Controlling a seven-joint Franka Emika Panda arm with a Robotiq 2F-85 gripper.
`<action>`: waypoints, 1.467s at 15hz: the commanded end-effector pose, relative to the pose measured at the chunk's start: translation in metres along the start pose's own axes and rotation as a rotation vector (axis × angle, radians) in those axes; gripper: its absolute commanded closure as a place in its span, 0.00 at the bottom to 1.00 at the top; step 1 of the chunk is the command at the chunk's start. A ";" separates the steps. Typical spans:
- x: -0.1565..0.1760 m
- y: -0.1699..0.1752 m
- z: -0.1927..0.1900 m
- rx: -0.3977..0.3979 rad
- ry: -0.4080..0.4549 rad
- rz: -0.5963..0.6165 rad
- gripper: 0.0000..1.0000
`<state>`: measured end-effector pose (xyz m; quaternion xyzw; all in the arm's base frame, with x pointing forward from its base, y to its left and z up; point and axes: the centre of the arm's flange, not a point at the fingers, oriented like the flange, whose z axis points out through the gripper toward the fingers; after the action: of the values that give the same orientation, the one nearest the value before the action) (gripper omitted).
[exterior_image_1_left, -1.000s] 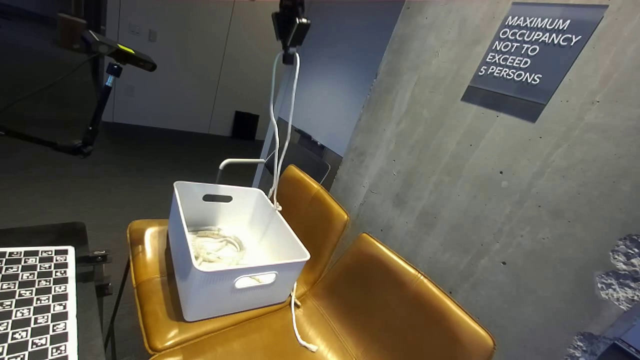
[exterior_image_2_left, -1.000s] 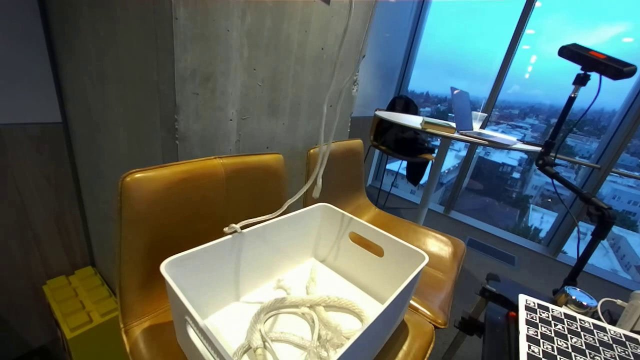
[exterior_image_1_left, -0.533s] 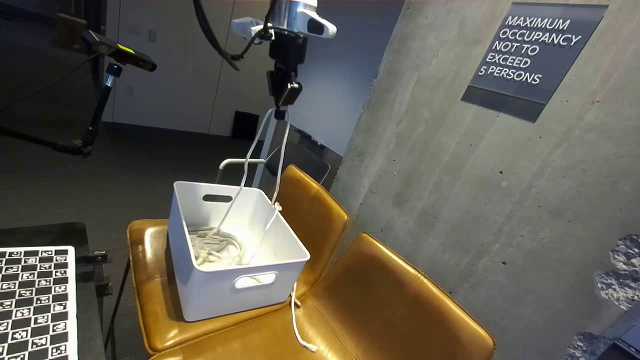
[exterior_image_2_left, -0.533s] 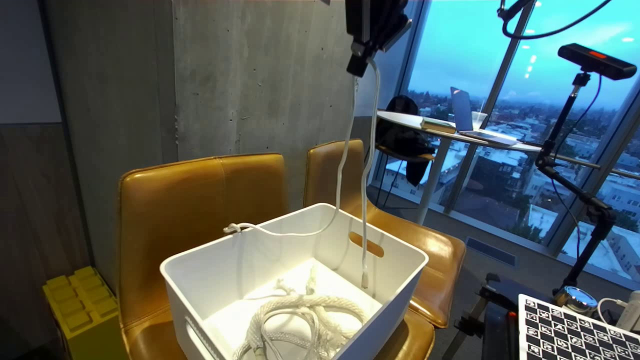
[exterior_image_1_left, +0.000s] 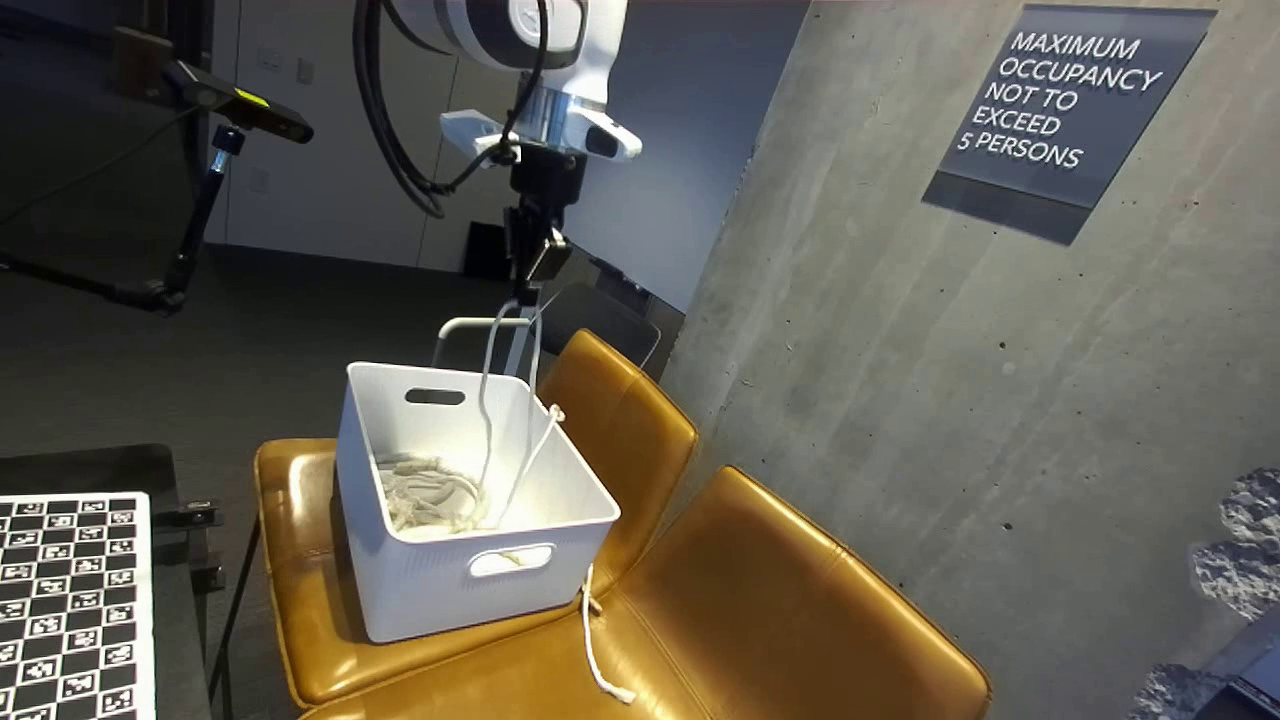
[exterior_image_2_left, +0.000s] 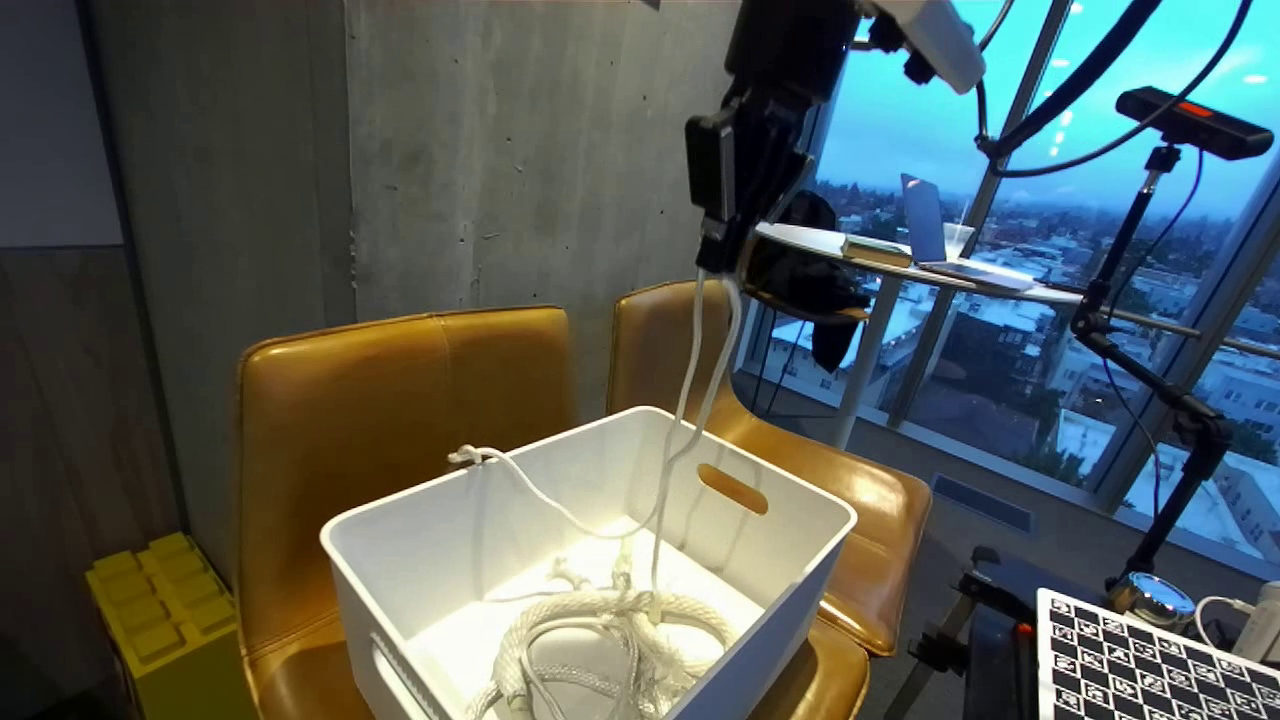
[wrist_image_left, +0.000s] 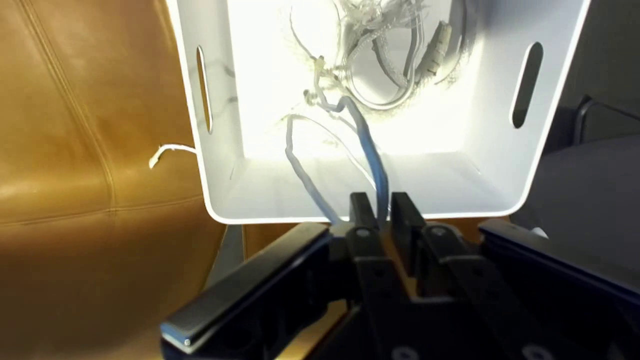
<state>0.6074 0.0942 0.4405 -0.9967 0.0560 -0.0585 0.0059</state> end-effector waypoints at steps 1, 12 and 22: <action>-0.002 0.006 0.042 -0.005 -0.065 -0.017 0.52; 0.087 0.014 0.123 0.022 -0.056 -0.285 0.00; 0.144 -0.050 0.192 0.036 0.065 -0.484 0.00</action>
<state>0.7447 0.1124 0.2787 -0.9850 -0.1615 -0.0595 0.0102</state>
